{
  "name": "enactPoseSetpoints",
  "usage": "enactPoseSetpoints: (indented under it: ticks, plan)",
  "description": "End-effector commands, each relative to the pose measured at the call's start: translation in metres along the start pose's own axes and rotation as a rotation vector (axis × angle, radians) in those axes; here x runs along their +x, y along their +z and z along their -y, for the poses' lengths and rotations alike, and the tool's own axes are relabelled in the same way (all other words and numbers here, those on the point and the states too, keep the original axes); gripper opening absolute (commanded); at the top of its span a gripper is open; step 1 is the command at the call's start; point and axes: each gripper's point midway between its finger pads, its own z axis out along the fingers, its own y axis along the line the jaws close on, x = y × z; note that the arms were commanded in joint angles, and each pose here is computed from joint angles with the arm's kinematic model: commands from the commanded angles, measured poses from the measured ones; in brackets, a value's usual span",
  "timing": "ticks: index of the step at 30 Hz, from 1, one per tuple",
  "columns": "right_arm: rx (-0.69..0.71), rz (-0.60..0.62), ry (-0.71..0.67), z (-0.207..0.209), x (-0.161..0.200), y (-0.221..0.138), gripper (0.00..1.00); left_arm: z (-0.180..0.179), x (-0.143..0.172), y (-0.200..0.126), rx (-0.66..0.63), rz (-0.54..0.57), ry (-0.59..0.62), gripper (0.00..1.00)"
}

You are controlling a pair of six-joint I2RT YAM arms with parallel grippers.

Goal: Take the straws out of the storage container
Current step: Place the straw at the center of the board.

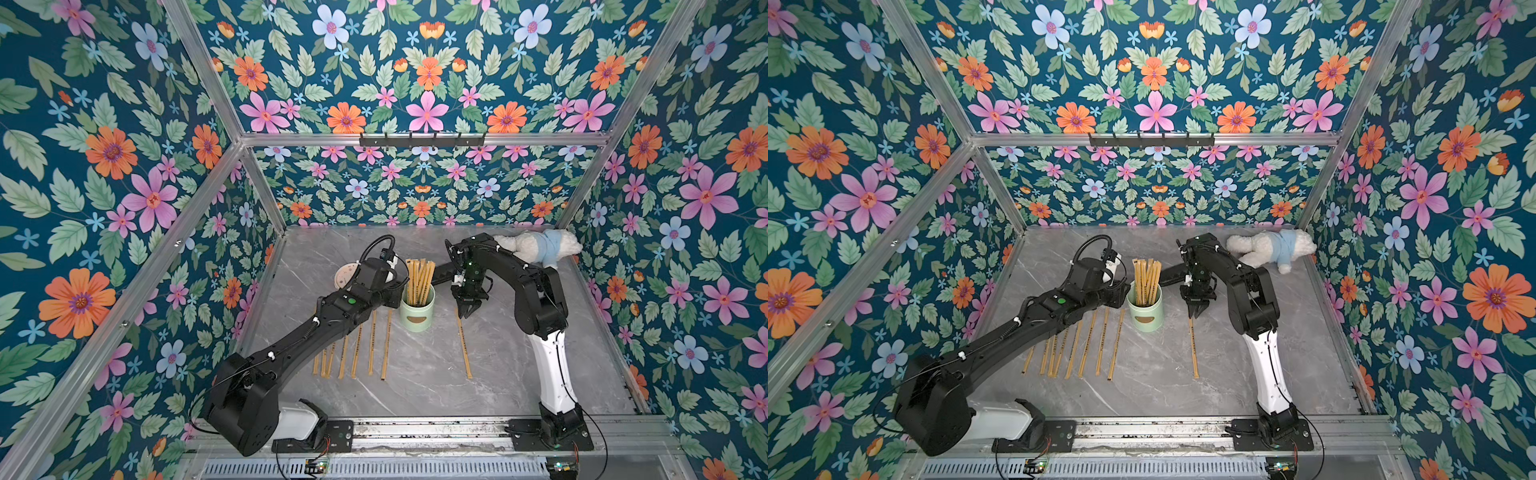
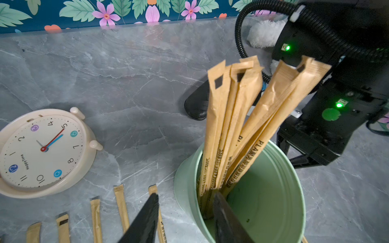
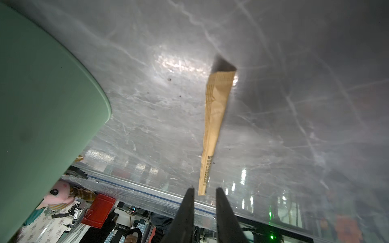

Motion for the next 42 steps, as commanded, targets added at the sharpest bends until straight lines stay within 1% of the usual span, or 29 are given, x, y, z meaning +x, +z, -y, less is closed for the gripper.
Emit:
enactPoseSetpoints:
  ticks: [1, 3, 6, 8, 12, 14, 15, 18, 21, 22, 23, 25, 27, 29, 34, 38, 42]
  plan:
    - [-0.01, 0.0, 0.014, -0.001, 0.0, 0.001, 0.23, -0.001, -0.004, -0.002, -0.008, 0.011, 0.012, 0.45]
    - [0.001, 0.018, 0.022, 0.001, 0.0, -0.002, 0.23, -0.001, -0.004, -0.002, -0.012, 0.01, 0.011, 0.45]
    - [-0.004, 0.083, 0.031, -0.002, -0.001, -0.017, 0.25, -0.001, -0.004, -0.002, -0.015, 0.011, 0.013, 0.45]
    - [-0.007, 0.144, 0.034, -0.004, 0.0, -0.032, 0.25, -0.001, -0.006, -0.003, -0.016, 0.015, 0.011, 0.45]
    - [-0.01, 0.316, 0.013, -0.013, 0.008, -0.065, 0.27, -0.002, -0.006, -0.004, -0.019, 0.015, 0.01, 0.45]
    - [0.004, 0.433, -0.028, -0.023, 0.015, -0.083, 0.29, -0.001, -0.006, -0.005, -0.018, 0.018, 0.01, 0.45]
    - [0.011, 0.49, -0.059, -0.031, 0.021, -0.091, 0.32, -0.001, -0.008, -0.006, -0.016, 0.023, 0.009, 0.45]
    - [0.052, 0.615, -0.136, -0.053, 0.037, -0.105, 0.35, -0.001, -0.01, -0.009, -0.017, 0.032, 0.008, 0.45]
    - [0.044, 0.731, -0.218, -0.084, 0.05, -0.116, 0.42, -0.001, -0.012, -0.011, -0.017, 0.039, 0.004, 0.45]
    - [0.026, 0.782, -0.245, -0.095, 0.056, -0.125, 0.44, -0.002, -0.011, -0.012, -0.018, 0.039, 0.004, 0.45]
    - [0.009, 0.807, -0.269, -0.104, 0.06, -0.127, 0.48, -0.002, -0.011, -0.012, -0.019, 0.042, 0.004, 0.45]
    - [-0.029, 0.885, -0.265, -0.114, 0.061, -0.138, 0.51, -0.002, -0.012, -0.013, -0.021, 0.046, 0.004, 0.45]
    - [-0.062, 0.933, -0.241, -0.116, 0.059, -0.145, 0.51, -0.002, -0.012, -0.013, -0.021, 0.046, 0.003, 0.46]
    - [-0.078, 0.96, -0.237, -0.118, 0.055, -0.146, 0.51, -0.002, -0.011, -0.013, -0.021, 0.043, 0.004, 0.46]
    - [-0.114, 0.948, -0.266, -0.13, 0.041, -0.135, 0.5, -0.002, -0.011, -0.011, -0.02, 0.042, 0.002, 0.46]
    - [-0.142, 0.976, -0.282, -0.136, 0.03, -0.13, 0.5, -0.003, -0.007, -0.008, -0.025, 0.032, 0.004, 0.46]
    - [-0.133, 0.974, -0.256, -0.131, 0.02, -0.128, 0.48, -0.004, -0.007, -0.007, -0.027, 0.029, 0.006, 0.46]
